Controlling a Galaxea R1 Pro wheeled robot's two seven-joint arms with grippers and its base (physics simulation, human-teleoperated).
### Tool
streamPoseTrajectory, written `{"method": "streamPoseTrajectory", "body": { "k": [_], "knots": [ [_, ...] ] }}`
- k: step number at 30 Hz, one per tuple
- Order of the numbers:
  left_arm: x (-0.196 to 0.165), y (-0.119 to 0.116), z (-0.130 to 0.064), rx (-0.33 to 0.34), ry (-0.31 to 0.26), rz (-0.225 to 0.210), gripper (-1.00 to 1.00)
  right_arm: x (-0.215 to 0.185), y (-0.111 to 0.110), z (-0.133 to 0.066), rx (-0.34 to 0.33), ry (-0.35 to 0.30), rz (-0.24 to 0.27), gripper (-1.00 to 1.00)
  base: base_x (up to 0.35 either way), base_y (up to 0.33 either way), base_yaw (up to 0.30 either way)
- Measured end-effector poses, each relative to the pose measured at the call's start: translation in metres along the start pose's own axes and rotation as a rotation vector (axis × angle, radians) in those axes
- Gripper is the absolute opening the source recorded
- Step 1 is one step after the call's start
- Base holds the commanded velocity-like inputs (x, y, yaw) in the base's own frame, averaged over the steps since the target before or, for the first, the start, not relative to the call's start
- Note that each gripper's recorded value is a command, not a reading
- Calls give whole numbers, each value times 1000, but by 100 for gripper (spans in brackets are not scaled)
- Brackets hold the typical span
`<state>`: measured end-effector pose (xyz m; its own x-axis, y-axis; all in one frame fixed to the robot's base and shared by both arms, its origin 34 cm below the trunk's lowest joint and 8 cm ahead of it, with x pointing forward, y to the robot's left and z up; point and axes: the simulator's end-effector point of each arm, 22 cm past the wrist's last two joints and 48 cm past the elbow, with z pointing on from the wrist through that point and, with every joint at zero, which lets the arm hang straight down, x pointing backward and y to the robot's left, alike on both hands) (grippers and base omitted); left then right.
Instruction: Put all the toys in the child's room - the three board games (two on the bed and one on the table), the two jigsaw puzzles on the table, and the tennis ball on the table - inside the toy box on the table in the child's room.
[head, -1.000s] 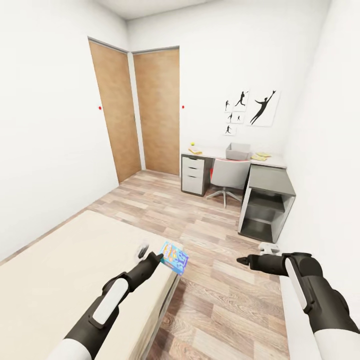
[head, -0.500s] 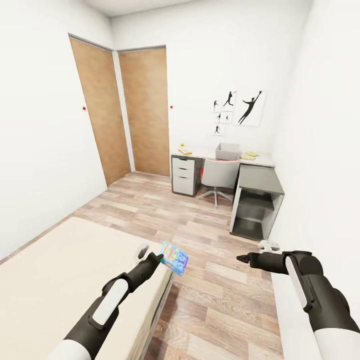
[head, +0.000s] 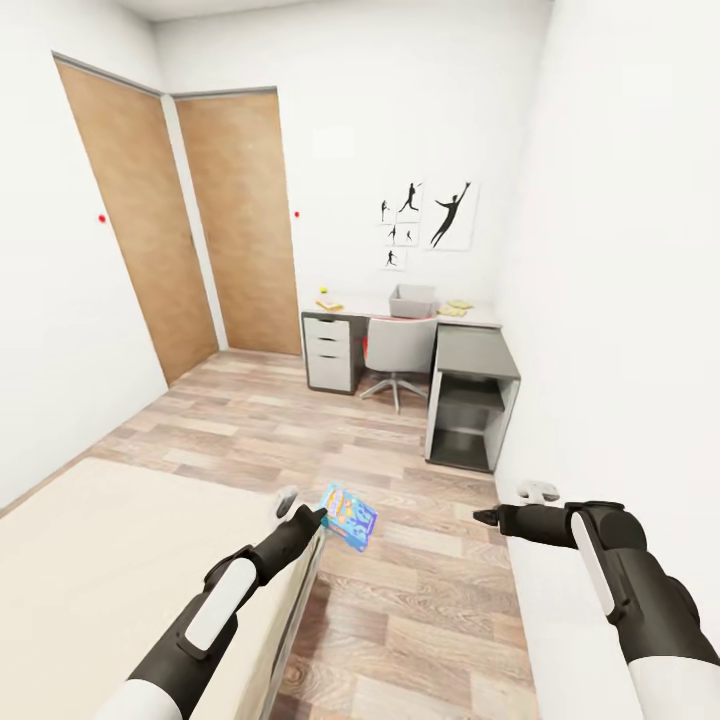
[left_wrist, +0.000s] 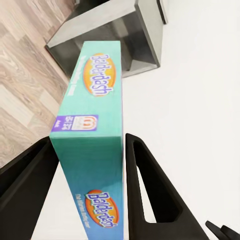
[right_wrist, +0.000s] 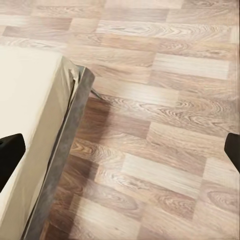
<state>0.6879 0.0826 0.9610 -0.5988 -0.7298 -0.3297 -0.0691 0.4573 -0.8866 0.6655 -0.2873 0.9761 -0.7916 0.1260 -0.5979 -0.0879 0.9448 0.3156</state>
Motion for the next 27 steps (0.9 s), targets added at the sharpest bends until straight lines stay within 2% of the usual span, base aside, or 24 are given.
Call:
{"method": "streamPoseTrajectory", "body": {
  "k": [10,18,27],
  "knots": [
    [0,-1,0,5,0,-2,-100,0,0,0,0,1,0,100,5,0,-281],
    [-2,-3,-4,44,-11,-17,-100,0,1,0,-1,0,1,100,1,0,-273],
    [-9,-7,-10,89,-29,-27,-100,0,1,0,-2,-2,-1,100,31,0,-98]
  ]
}}
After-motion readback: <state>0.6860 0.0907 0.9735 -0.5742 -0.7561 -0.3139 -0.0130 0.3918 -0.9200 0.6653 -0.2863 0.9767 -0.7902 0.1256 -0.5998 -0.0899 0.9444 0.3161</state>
